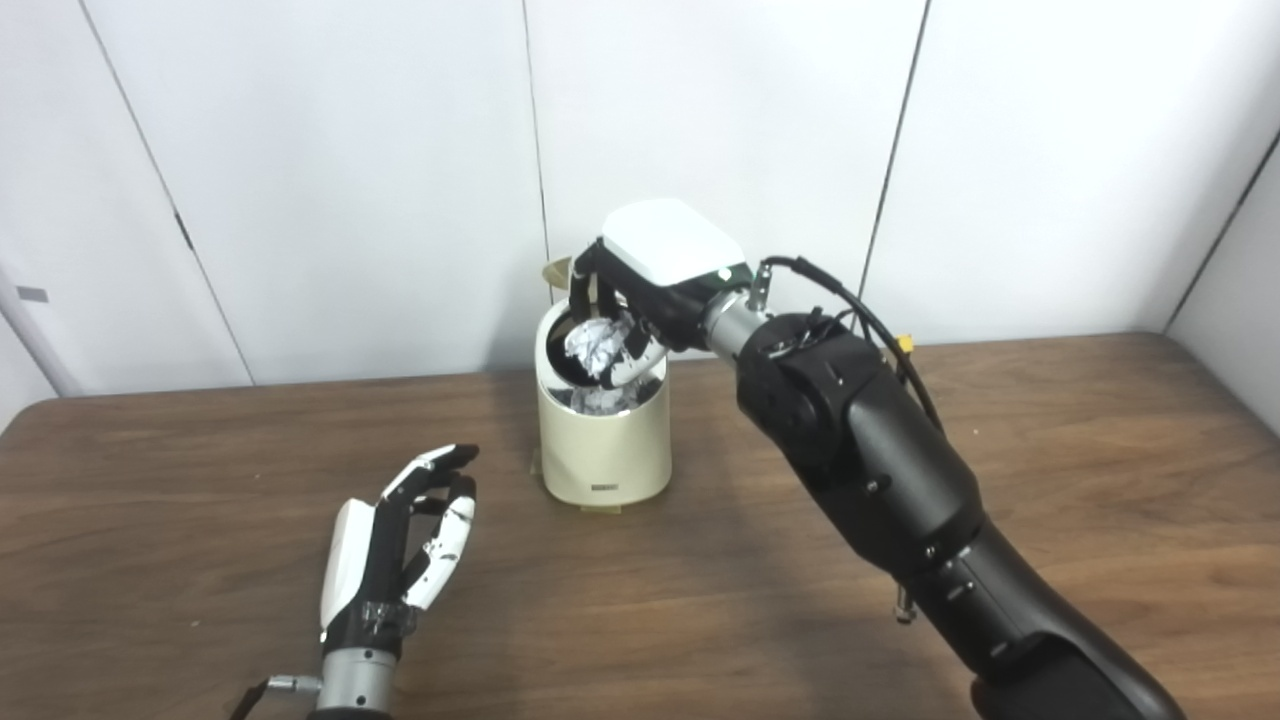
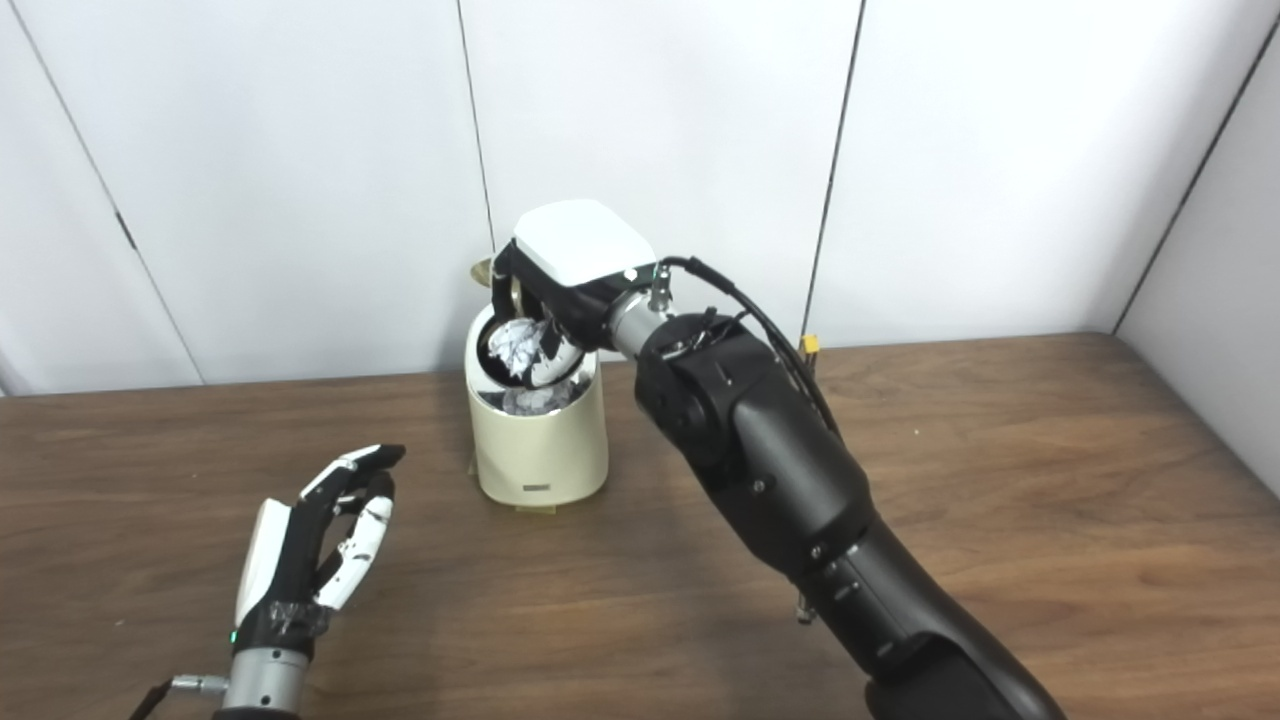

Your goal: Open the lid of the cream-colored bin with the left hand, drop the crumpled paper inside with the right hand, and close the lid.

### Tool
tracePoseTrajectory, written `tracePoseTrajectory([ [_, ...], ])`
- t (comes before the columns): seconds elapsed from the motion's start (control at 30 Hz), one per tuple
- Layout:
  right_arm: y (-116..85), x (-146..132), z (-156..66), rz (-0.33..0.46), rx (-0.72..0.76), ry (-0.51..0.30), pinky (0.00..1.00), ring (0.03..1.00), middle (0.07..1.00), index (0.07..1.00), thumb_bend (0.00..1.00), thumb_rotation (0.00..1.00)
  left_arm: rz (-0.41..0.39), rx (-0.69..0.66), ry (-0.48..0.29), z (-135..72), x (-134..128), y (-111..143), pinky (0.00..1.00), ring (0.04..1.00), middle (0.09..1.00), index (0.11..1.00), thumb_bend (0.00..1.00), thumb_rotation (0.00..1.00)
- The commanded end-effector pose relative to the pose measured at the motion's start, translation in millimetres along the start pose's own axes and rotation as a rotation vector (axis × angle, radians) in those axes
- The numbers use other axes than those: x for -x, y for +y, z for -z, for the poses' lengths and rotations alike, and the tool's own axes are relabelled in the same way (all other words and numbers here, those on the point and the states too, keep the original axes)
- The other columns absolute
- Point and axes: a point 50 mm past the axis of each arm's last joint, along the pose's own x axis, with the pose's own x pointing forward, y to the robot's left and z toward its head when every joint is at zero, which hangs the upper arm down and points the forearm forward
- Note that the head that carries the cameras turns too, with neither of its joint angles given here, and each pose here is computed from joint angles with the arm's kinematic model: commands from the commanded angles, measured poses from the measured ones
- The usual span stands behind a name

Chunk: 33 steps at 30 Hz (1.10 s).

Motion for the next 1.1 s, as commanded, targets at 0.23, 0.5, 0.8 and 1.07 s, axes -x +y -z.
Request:
tracePoseTrajectory([
  [0.23, -11, -6, 0, 0.126, 0.010, -0.036, 0.23, 0.398, 0.500, 0.498, 0.52, 0.00, -0.027, 0.002, -0.034, -12, -3, -1, 0.68, 0.768, 0.792, 0.788, 0.35, 0.81],
  [0.5, -7, -6, 2, 0.137, 0.026, -0.023, 0.30, 0.420, 0.546, 0.491, 0.51, 0.00, -0.025, 0.000, -0.030, -12, -2, -1, 0.68, 0.770, 0.793, 0.789, 0.35, 0.81],
  [0.8, -6, -4, 0, 0.126, 0.023, -0.012, 0.35, 0.421, 0.593, 0.505, 0.51, 0.00, -0.025, 0.005, -0.031, -12, -2, -1, 0.68, 0.771, 0.792, 0.789, 0.36, 0.81],
  [1.07, -5, -2, -1, 0.136, 0.032, -0.014, 0.43, 0.531, 0.651, 0.489, 0.52, 0.13, -0.020, 0.003, -0.024, -11, -2, -1, 0.69, 0.776, 0.795, 0.791, 0.36, 0.81],
])
